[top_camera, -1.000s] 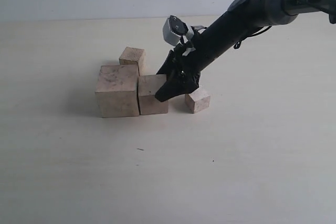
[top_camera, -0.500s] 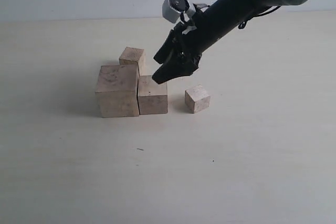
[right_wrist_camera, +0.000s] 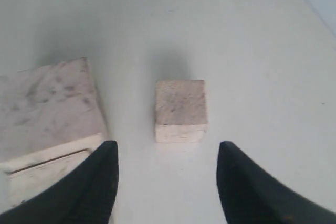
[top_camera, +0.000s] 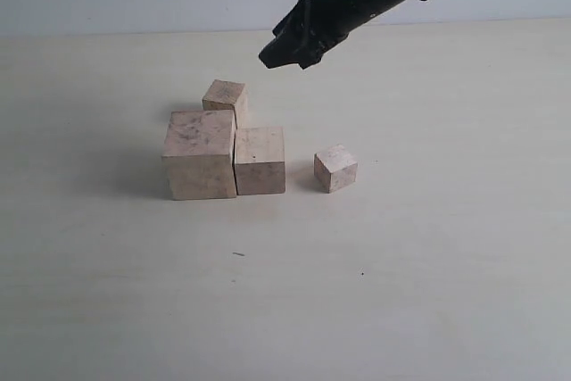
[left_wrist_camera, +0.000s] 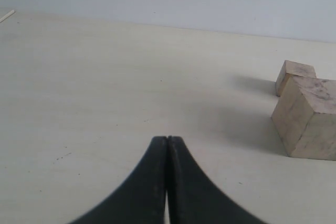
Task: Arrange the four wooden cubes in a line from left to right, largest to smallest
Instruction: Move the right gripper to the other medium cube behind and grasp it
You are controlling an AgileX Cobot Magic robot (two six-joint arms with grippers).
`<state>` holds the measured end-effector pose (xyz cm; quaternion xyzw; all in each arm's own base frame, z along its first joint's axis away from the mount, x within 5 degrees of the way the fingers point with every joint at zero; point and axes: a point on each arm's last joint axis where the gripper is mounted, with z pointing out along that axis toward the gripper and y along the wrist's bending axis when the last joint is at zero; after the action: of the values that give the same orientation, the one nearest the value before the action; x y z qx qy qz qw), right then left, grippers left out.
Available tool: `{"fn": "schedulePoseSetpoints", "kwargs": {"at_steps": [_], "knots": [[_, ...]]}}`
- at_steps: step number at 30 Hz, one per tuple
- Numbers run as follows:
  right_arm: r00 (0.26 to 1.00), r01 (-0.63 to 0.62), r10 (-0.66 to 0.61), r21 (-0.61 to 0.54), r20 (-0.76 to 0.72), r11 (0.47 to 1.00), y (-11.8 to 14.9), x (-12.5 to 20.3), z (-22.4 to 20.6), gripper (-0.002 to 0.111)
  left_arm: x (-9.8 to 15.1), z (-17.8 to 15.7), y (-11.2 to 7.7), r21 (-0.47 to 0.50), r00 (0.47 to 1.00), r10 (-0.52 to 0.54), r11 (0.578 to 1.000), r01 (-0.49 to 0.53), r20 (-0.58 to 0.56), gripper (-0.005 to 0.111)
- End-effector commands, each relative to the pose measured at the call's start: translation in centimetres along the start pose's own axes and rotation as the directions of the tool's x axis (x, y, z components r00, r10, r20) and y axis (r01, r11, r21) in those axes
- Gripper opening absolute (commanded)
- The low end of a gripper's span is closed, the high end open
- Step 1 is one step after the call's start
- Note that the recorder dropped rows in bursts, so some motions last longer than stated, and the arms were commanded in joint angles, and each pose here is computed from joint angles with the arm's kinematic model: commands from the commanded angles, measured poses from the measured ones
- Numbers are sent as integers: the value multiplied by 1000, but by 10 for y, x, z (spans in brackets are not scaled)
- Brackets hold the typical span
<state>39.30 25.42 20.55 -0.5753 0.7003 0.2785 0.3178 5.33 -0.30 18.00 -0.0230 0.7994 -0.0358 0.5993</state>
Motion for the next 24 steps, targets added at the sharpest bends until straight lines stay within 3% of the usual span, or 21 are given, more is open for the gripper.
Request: {"fn": "schedulePoseSetpoints", "kwargs": {"at_steps": [1,5,8,16,20,24], "knots": [[999,-20,16,134,28,991,-11,-4,-3,56,-1,0,0,5,1000,-1,1000,1,15,0],[996,-60,45,208,75,976,-19,-6,-2,58,-1,0,0,5,1000,-1,1000,1,15,0],[993,-65,43,201,114,977,-23,-6,5,58,-1,0,0,5,1000,-1,1000,1,15,0],[992,-52,36,140,120,989,-27,-1,35,58,-1,0,0,5,1000,-1,1000,1,15,0],[988,52,-56,29,142,998,-19,-2,50,58,-1,0,0,5,1000,-1,1000,1,15,0],[985,79,-78,-2,157,997,-17,3,65,66,-1,0,0,5,1000,-1,1000,1,15,0]]}}
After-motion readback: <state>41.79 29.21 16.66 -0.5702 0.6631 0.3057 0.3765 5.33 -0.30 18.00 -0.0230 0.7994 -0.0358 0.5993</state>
